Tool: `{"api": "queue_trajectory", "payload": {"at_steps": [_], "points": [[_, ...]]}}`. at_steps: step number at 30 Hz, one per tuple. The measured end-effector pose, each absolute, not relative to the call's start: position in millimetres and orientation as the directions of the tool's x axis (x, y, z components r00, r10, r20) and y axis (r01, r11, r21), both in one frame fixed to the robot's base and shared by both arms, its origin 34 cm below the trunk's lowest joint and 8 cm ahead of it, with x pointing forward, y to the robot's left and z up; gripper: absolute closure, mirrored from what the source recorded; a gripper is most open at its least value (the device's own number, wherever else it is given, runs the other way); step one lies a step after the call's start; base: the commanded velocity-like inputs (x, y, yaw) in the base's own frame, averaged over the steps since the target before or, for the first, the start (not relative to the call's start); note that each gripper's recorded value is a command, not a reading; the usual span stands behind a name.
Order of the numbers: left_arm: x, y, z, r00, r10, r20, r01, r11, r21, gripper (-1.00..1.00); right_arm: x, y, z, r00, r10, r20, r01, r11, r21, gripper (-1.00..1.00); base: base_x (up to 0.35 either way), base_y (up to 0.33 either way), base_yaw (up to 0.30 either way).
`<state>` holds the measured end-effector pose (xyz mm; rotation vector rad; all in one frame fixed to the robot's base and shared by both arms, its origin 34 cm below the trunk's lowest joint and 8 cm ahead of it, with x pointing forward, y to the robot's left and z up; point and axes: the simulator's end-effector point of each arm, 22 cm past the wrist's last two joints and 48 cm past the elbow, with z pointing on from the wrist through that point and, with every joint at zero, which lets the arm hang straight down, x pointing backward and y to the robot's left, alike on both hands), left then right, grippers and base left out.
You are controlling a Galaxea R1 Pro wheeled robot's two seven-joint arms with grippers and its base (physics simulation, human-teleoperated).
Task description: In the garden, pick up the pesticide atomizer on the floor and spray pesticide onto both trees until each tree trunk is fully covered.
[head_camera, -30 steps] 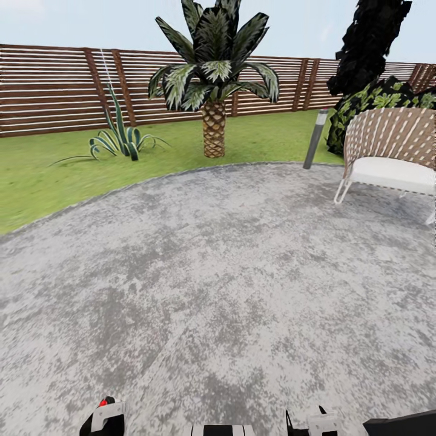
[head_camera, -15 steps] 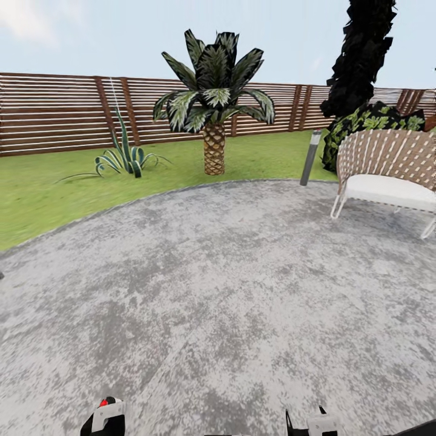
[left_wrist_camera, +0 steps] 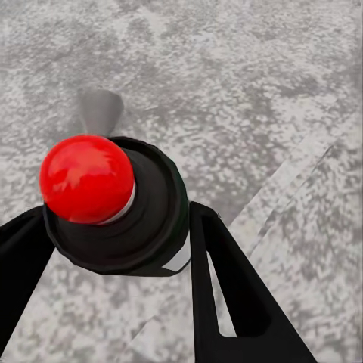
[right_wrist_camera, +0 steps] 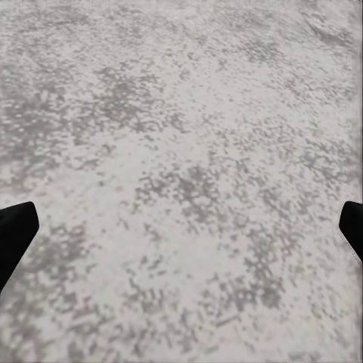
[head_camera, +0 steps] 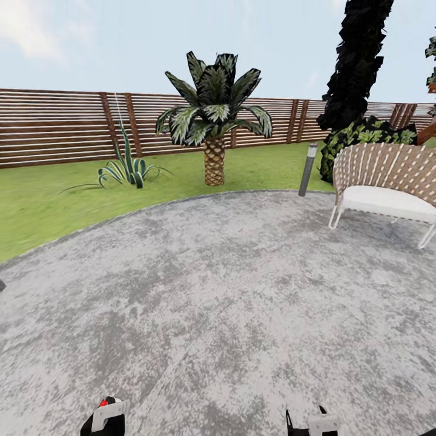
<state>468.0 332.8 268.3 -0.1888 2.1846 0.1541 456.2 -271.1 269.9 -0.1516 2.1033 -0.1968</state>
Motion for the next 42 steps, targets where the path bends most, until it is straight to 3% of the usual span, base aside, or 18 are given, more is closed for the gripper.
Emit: {"api": "queue_trajectory", "payload": {"at_steps": [19,42], "points": [[482,333,315,-0.566,-0.079,-0.820,-0.194,0.980,0.039,1.00,470,-272,316,-0.504,-0.188,-0.843,-0.025,0.979,-0.203,-1.00,0.000,0.000,-0.108],[493,333,348,-0.548,-0.079,-0.833,-0.193,0.981,0.034,1.00,480,-271,348,-0.487,-0.188,-0.853,-0.022,0.979,-0.204,-1.00,0.000,0.018,-0.005]]}}
